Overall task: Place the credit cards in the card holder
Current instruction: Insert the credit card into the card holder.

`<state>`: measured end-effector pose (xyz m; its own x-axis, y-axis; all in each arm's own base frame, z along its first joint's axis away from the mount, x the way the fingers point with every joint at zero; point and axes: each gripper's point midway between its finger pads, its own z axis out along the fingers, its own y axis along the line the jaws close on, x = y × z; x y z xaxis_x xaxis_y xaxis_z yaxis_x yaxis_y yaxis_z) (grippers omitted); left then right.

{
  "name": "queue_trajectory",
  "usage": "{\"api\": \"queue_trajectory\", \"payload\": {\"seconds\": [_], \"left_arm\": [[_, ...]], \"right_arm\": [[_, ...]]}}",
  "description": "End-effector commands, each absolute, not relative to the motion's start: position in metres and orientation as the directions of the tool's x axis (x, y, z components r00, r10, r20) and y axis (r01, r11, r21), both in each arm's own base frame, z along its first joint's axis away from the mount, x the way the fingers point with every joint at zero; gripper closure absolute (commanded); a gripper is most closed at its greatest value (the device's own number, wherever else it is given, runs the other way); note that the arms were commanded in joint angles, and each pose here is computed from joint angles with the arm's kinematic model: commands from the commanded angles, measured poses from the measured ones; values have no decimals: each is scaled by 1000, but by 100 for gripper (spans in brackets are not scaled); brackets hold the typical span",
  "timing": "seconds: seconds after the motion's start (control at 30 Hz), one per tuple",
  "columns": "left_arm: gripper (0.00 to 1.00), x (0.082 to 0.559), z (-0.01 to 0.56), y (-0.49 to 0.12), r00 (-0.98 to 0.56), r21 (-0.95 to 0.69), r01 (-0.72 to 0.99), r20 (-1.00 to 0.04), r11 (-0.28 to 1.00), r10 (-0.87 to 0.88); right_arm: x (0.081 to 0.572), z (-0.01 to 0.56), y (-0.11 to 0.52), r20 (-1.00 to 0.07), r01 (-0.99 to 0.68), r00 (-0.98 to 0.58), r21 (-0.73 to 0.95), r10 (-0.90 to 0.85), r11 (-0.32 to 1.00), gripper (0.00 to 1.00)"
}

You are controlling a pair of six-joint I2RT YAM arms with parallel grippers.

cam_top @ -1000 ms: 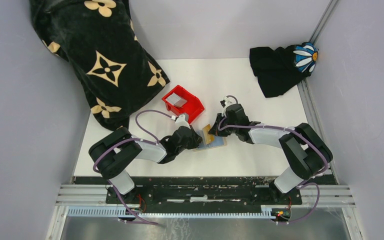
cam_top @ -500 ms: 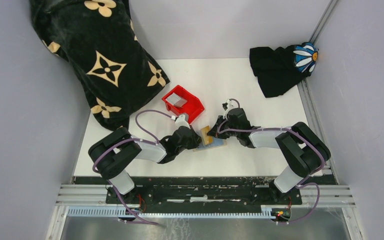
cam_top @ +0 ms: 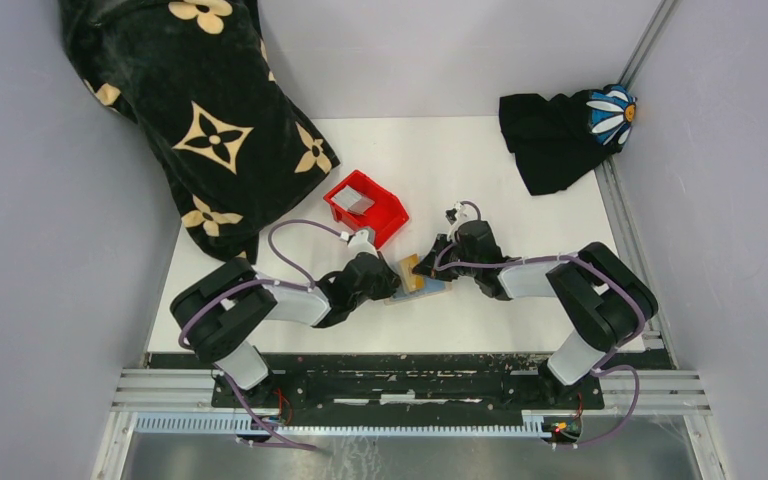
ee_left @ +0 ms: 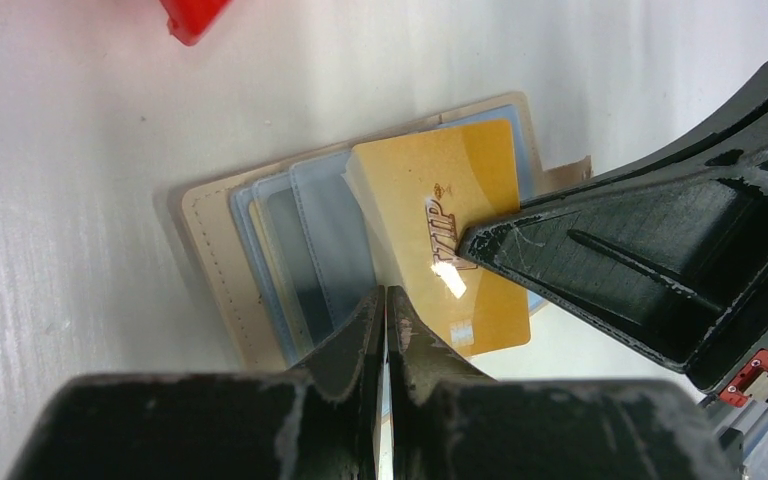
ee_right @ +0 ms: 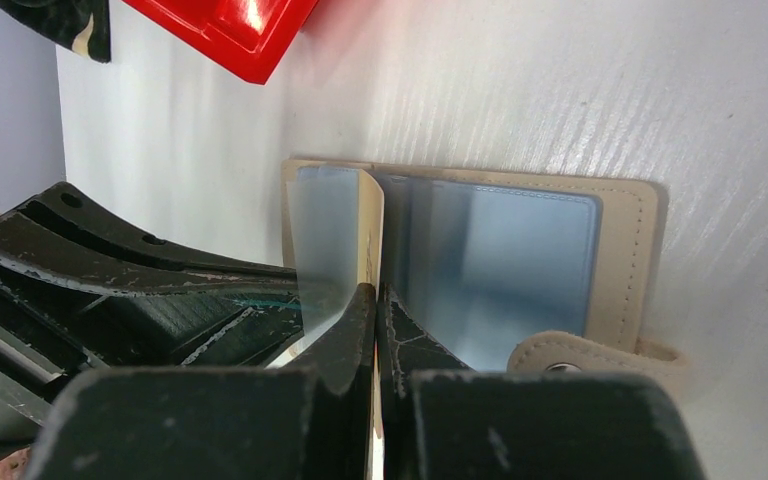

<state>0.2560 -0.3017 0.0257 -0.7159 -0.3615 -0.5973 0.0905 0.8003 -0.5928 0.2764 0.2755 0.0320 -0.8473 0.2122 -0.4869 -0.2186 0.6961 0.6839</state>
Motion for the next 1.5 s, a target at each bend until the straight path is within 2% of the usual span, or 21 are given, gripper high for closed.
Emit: {"api": "queue_trajectory", "payload": {"seconds": [0.0,0.4,0.77,1.47], "left_arm": [[90,254,24,-287,-697,-536,96,-637,839,-328],[90,252,39,-270,-664,-514,93,-670,853,-331],[90,240,28,-243,-655,-474,54,-681,879,-327],[91,241,14,-245,-681,-434,56,-675,899,-284]], "right_arm": [[260,5,266,-434,-178,-884,658,176,732,99],[261,-2,268,-422,-172,-890,658,170,733,99],[259,-4,269,-412,-172,-897,662,162,730,99],[249,-15,272,-366,-174,-924,663,113,728,99]]}}
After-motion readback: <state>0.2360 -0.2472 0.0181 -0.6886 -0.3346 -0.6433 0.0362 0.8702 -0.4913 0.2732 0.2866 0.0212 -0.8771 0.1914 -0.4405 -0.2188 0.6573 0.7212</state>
